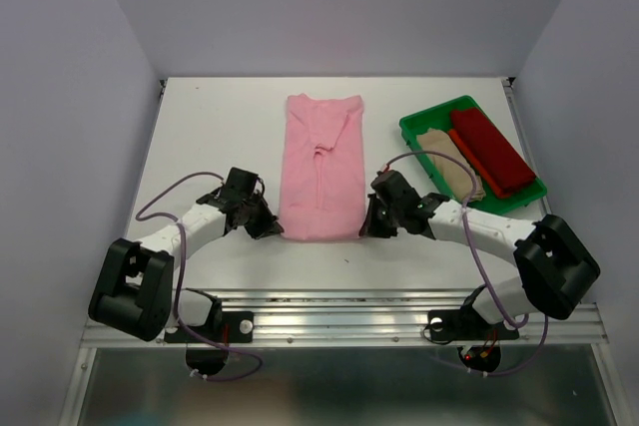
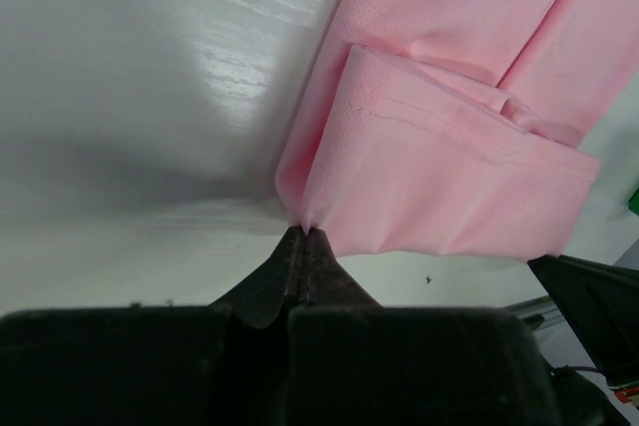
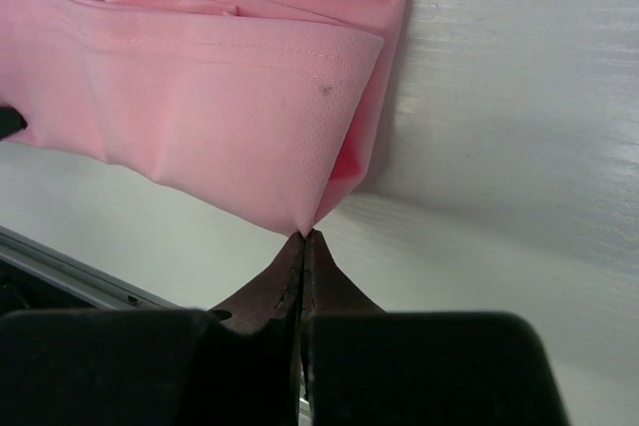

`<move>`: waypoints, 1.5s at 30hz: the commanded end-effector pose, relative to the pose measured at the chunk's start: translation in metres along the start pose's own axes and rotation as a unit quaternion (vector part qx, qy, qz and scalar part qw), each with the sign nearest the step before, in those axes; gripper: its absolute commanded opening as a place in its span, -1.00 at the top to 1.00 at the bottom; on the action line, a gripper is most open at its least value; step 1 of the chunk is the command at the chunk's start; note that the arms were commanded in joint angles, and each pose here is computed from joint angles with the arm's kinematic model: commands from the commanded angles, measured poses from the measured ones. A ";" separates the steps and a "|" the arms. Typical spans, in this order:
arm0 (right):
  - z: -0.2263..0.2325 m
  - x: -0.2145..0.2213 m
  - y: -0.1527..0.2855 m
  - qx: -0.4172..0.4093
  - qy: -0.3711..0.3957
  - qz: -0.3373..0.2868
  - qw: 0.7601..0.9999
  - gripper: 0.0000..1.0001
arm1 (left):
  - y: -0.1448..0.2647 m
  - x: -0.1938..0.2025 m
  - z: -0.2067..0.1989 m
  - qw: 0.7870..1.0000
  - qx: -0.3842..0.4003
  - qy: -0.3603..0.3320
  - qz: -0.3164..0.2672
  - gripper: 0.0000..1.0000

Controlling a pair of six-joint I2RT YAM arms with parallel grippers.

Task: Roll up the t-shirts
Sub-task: Roll the T-shirt to the center of the board.

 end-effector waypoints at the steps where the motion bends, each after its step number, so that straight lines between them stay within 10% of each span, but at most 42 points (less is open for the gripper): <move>1: 0.012 -0.010 0.007 -0.020 0.015 0.010 1.000 0.99 | 0.006 -0.004 -0.008 1.000 0.000 -0.009 0.006 1.00; 19: 0.008 -0.019 0.007 -0.004 0.101 0.043 0.994 0.63 | -0.003 0.000 -0.002 1.000 -0.009 -0.006 0.028 1.00; 23: 0.008 -0.022 0.011 -0.002 0.115 0.031 0.993 0.13 | -0.002 -0.002 -0.005 1.000 -0.005 -0.006 0.026 1.00; 33: 0.036 -0.024 0.021 0.060 0.283 -0.075 0.954 0.13 | 0.002 -0.004 -0.008 1.000 -0.003 -0.007 0.021 1.00; 45: 0.078 -0.042 -0.010 0.022 0.260 -0.102 0.960 0.56 | 0.003 -0.005 -0.009 1.000 -0.002 -0.005 0.018 1.00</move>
Point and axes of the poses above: each gripper's point midway between its finger pads, its own y axis back along the fingers, its own z axis along the line the jaws close on, x = y × z, the point moved 7 cm from there along y, back along the fingers, and after that the axes turned 6 degrees about -y, right-handed, at the moved point
